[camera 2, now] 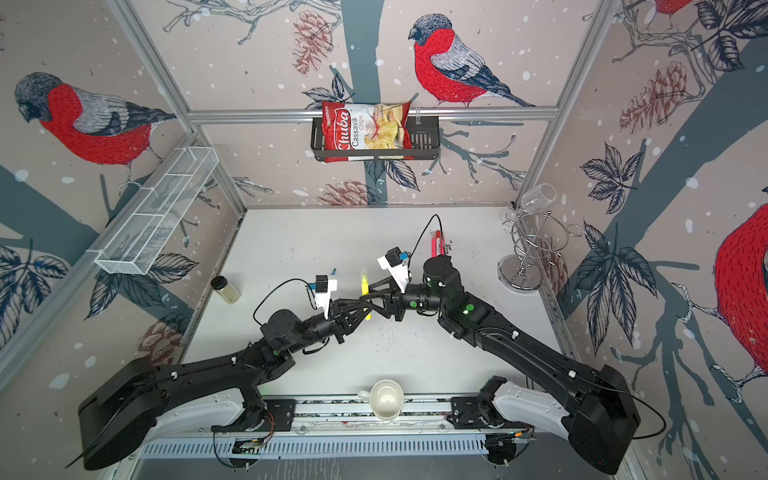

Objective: Insert the pens into the pen caps

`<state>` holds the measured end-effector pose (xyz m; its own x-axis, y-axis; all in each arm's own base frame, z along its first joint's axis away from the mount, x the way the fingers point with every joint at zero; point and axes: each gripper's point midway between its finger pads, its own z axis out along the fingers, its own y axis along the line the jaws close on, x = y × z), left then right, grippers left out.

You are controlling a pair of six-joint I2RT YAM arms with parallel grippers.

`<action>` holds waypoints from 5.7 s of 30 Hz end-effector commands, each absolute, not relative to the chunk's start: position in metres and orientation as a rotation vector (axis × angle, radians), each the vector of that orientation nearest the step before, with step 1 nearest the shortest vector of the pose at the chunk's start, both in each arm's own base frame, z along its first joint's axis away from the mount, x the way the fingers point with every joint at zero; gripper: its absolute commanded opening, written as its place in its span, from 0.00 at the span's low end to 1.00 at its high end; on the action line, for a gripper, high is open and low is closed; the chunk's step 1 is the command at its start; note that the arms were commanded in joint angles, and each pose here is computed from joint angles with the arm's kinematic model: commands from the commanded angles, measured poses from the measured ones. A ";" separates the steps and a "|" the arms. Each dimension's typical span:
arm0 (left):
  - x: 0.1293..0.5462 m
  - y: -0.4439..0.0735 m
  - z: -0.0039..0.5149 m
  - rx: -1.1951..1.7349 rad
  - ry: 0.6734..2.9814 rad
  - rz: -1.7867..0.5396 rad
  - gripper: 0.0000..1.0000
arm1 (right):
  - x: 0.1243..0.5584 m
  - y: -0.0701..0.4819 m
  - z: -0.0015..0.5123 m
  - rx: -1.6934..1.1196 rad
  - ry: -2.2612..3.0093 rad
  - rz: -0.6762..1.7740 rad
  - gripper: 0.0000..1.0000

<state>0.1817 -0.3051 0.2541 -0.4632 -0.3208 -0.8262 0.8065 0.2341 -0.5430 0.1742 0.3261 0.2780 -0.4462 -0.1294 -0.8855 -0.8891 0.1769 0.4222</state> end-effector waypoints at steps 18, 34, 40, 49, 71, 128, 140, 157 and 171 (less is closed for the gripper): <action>0.191 -0.300 0.251 0.443 1.546 -1.356 0.54 | 0.226 0.312 0.282 -0.794 1.830 1.131 0.10; 0.203 -0.260 0.229 0.322 1.679 -1.114 0.55 | 0.390 0.223 0.144 -0.328 2.429 0.530 0.10; 0.201 -0.251 0.227 0.298 1.680 -1.105 0.55 | 0.438 0.220 0.097 -0.318 2.577 0.315 0.09; 0.198 -0.242 0.227 0.278 1.682 -1.088 0.55 | 0.486 0.214 0.059 -0.277 2.663 0.093 0.07; 0.196 -0.239 0.232 0.279 1.653 -1.102 0.55 | 0.516 0.151 0.046 -0.133 2.665 -0.228 0.17; 0.320 -0.155 0.110 -0.101 2.276 -0.441 0.58 | 0.344 0.234 0.174 -0.468 2.241 0.660 0.42; 0.336 -0.145 0.076 -0.134 2.402 -0.294 0.53 | 0.323 0.223 0.166 -0.451 2.221 0.684 0.43; 0.347 -0.146 0.036 -0.107 2.512 -0.204 0.45 | 0.309 0.218 0.151 -0.436 2.236 0.707 0.44; 0.338 -0.146 0.017 -0.100 2.565 -0.205 0.31 | 0.307 0.219 0.153 -0.419 2.228 0.729 0.44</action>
